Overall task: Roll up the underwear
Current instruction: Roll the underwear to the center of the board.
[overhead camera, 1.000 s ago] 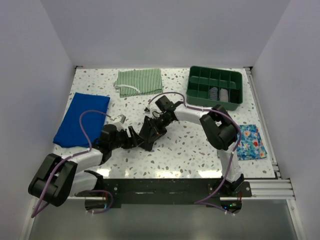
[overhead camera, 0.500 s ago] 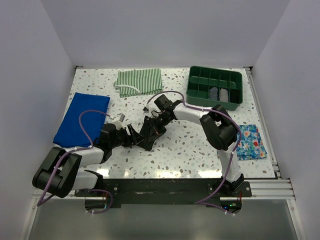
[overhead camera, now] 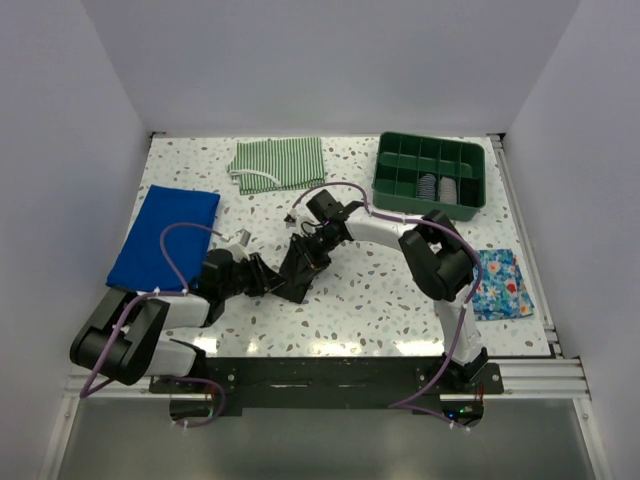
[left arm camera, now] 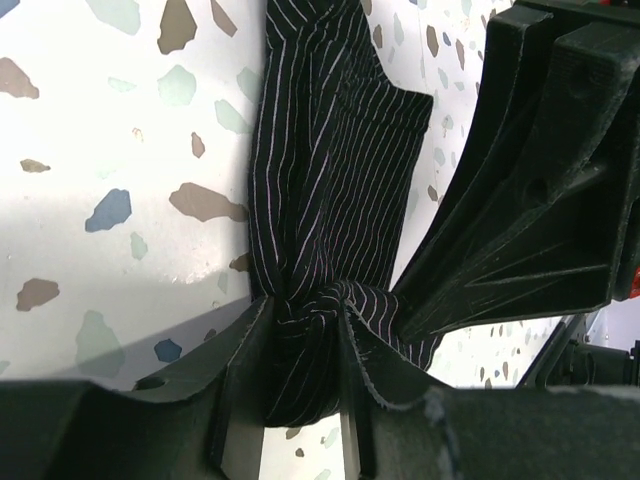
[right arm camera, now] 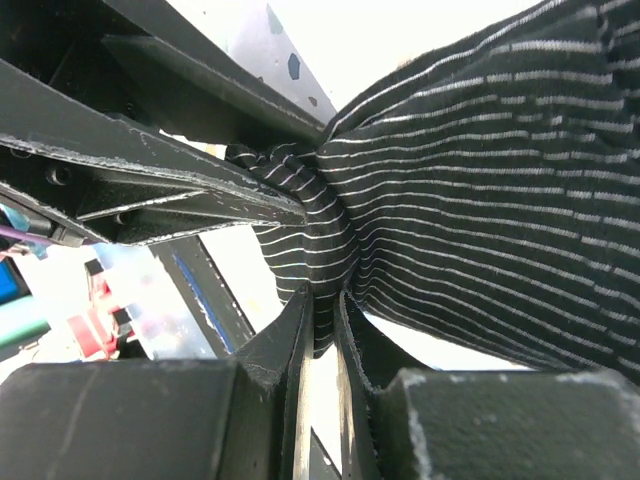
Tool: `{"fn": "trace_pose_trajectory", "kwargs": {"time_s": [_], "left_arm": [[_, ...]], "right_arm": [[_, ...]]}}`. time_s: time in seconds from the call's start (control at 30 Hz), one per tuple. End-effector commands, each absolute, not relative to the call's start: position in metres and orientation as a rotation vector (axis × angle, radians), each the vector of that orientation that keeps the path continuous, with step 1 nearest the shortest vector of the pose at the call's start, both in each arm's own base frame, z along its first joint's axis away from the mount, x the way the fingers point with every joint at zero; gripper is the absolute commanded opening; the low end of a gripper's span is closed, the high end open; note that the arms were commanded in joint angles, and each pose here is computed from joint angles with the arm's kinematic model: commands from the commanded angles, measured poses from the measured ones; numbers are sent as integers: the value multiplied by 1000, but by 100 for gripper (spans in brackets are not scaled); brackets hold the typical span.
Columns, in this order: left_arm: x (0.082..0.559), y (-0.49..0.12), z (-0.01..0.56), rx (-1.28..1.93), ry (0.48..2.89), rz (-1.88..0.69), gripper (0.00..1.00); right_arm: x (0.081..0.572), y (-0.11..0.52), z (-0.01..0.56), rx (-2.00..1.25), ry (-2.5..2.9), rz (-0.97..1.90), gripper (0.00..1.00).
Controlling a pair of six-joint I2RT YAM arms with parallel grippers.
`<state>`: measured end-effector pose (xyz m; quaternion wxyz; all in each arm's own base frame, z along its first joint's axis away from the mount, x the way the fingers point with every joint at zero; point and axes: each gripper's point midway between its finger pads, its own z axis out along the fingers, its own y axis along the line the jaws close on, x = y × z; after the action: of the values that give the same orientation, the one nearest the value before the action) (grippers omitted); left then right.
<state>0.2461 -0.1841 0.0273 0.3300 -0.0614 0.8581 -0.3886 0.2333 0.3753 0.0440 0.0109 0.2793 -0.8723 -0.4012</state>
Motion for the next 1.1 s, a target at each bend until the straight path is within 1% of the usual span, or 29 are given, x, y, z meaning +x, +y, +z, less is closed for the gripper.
{"fn": "trace_pose_trajectory", "kwargs": {"time_s": [0.0,0.03,0.33,0.43,0.5,0.57,0.63,0.7,0.77,0.8,0.83,0.87,0.9,1.07], "left_arm": [[246,-180,13,-144,2315,-966,31],[247,-180,13,-130,2317,-964,28],[248,-185,14,-62,2358,-970,20],[246,-186,10,-46,2389,-960,14],[244,-188,9,-35,2404,-964,14],[243,-191,7,-24,2421,-969,10],[242,-194,7,-17,2429,-966,8],[240,-198,6,-18,2450,-941,8],[239,-199,4,-24,2470,-917,7],[239,-200,4,-29,2475,-913,7],[239,-201,3,-33,2482,-907,6],[237,-201,0,-31,2495,-889,6],[236,-201,-1,-32,2504,-877,6],[236,-200,-2,-41,2540,-836,6]], "right_arm": [[236,378,39,867,-2751,-1211,4],[236,376,35,861,-2766,-1184,4],[231,360,-2,851,-2905,-895,4],[232,355,-10,863,-2961,-780,4],[234,352,-13,881,-3005,-700,4],[237,349,-15,874,-3046,-631,5],[238,344,-18,866,-3090,-555,11],[238,345,-12,883,-3132,-579,14],[243,345,-2,892,-3190,-608,26],[244,346,11,915,-3229,-664,31],[249,344,20,934,-3272,-673,39],[249,344,29,959,-3297,-694,45],[251,344,47,989,-3338,-751,48],[244,343,77,1215,-3421,-715,51]]}}
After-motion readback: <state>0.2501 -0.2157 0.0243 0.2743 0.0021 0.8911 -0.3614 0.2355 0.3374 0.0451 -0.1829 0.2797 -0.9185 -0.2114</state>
